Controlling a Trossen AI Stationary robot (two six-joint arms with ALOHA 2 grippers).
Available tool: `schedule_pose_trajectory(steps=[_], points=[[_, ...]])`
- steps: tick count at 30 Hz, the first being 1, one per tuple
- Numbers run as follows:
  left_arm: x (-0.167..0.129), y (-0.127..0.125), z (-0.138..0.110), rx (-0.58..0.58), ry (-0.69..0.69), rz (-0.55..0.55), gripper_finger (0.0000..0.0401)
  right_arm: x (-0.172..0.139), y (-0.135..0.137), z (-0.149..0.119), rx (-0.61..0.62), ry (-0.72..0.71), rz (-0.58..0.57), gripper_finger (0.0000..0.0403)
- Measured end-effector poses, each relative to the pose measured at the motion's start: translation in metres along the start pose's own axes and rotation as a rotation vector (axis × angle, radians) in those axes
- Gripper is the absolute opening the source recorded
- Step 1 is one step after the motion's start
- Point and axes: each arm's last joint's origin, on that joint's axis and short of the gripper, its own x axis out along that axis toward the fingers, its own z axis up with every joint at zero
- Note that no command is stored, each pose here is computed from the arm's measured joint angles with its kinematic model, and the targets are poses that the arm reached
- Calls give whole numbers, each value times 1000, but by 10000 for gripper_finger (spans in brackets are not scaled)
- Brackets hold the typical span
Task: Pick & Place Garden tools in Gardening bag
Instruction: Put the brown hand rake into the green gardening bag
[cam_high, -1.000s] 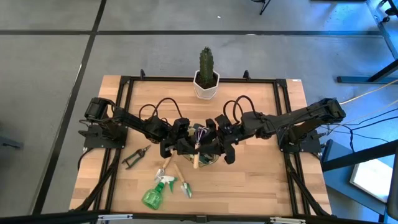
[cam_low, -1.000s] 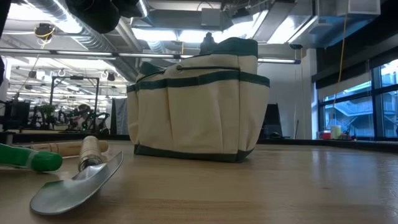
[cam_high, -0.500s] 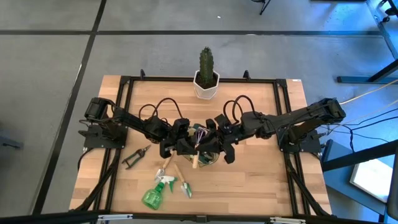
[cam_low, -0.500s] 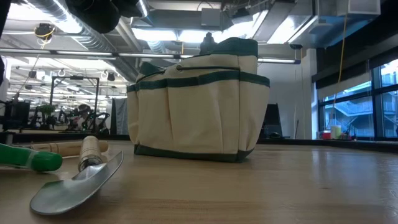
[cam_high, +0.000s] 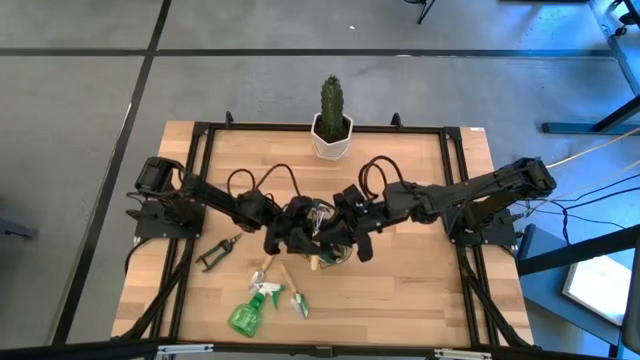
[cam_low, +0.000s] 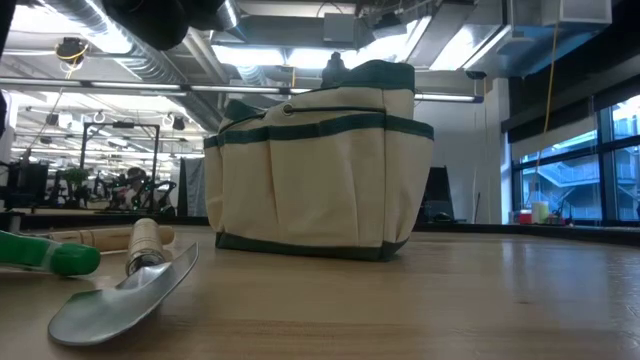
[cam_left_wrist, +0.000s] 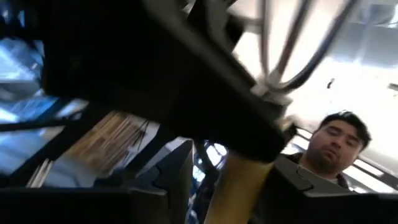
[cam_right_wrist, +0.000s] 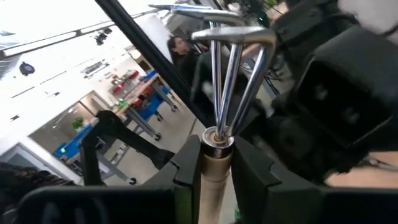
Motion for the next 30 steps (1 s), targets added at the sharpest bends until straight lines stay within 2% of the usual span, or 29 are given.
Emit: schedule_pose_trajectory(steps=[8, 14, 17, 22, 25, 30], points=[[2, 10, -16, -64, 72, 162, 106, -11, -3, 0, 36, 20, -146, 63], [-6, 12, -15, -70, 166, 430, 96, -29, 2, 3, 45, 20, -287, 63], [-15, 7, -14, -35, 220, 585, 106, -36, 5, 1, 54, 14, -349, 63], [-27, -17, 1, 78, 224, 744, 127, -39, 9, -6, 40, 24, -414, 63], [-32, -36, 13, 168, 158, 798, 135, -40, 13, -10, 30, 21, -434, 63], [-34, -59, 31, 238, 42, 757, 139, -41, 20, -17, 8, -1, -460, 63]])
